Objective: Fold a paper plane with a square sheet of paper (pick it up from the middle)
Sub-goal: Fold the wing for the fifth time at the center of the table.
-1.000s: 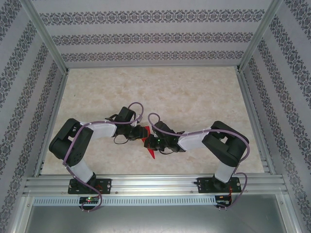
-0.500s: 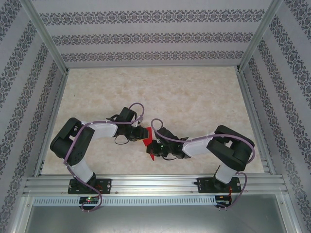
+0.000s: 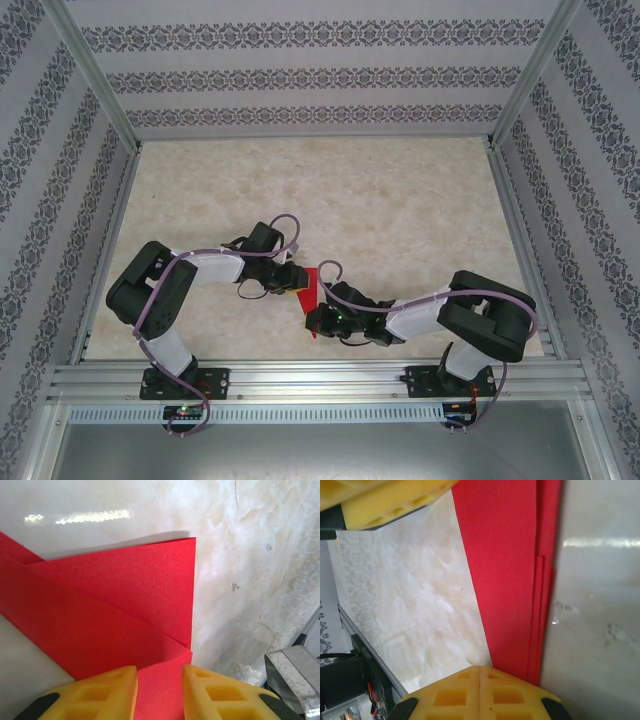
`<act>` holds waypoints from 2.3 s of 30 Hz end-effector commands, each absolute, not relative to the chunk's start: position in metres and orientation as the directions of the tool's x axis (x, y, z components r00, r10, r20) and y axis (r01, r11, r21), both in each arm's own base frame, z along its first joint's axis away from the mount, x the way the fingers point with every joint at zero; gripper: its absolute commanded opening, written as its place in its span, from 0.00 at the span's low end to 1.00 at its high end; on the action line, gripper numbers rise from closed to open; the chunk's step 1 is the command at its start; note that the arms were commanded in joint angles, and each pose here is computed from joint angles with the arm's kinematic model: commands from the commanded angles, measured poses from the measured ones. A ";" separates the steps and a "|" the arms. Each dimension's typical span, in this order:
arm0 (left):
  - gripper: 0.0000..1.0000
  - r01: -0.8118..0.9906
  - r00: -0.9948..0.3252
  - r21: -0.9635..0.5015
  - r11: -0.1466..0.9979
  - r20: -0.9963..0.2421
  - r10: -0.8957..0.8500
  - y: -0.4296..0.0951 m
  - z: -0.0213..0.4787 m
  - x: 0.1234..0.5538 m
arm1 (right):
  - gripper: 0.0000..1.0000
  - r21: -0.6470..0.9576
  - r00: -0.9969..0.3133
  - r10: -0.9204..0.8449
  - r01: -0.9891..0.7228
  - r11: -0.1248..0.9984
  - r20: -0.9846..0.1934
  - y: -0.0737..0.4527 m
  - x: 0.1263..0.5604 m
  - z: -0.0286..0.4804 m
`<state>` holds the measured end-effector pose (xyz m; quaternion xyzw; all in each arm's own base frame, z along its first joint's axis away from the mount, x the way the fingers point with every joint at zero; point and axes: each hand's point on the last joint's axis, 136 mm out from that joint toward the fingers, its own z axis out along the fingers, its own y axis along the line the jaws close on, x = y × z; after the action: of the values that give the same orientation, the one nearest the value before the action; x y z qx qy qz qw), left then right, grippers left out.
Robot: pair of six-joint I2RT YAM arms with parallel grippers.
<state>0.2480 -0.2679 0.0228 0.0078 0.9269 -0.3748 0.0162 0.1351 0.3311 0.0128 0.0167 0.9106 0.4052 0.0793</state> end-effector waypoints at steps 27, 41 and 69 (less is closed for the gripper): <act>0.32 0.017 -0.995 -0.608 0.794 -0.087 -0.046 -0.252 0.009 0.264 | 0.09 0.690 -0.942 0.161 -0.094 0.717 -0.296 0.304 0.162 0.073; 0.32 0.015 -0.995 -0.614 0.789 -0.090 -0.051 -0.253 0.012 0.265 | 0.05 0.723 -0.971 0.101 -0.092 0.685 -0.219 0.353 0.182 0.039; 0.41 0.032 -0.960 -0.591 0.806 -0.244 -0.140 -0.220 0.066 0.343 | 0.13 0.709 -0.983 0.017 -0.119 0.696 -0.181 0.359 0.157 0.029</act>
<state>0.3363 -0.2243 0.0439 -0.0435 0.9407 -0.3144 0.1195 0.1604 0.3512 0.0167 0.0017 0.9152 0.3942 0.0838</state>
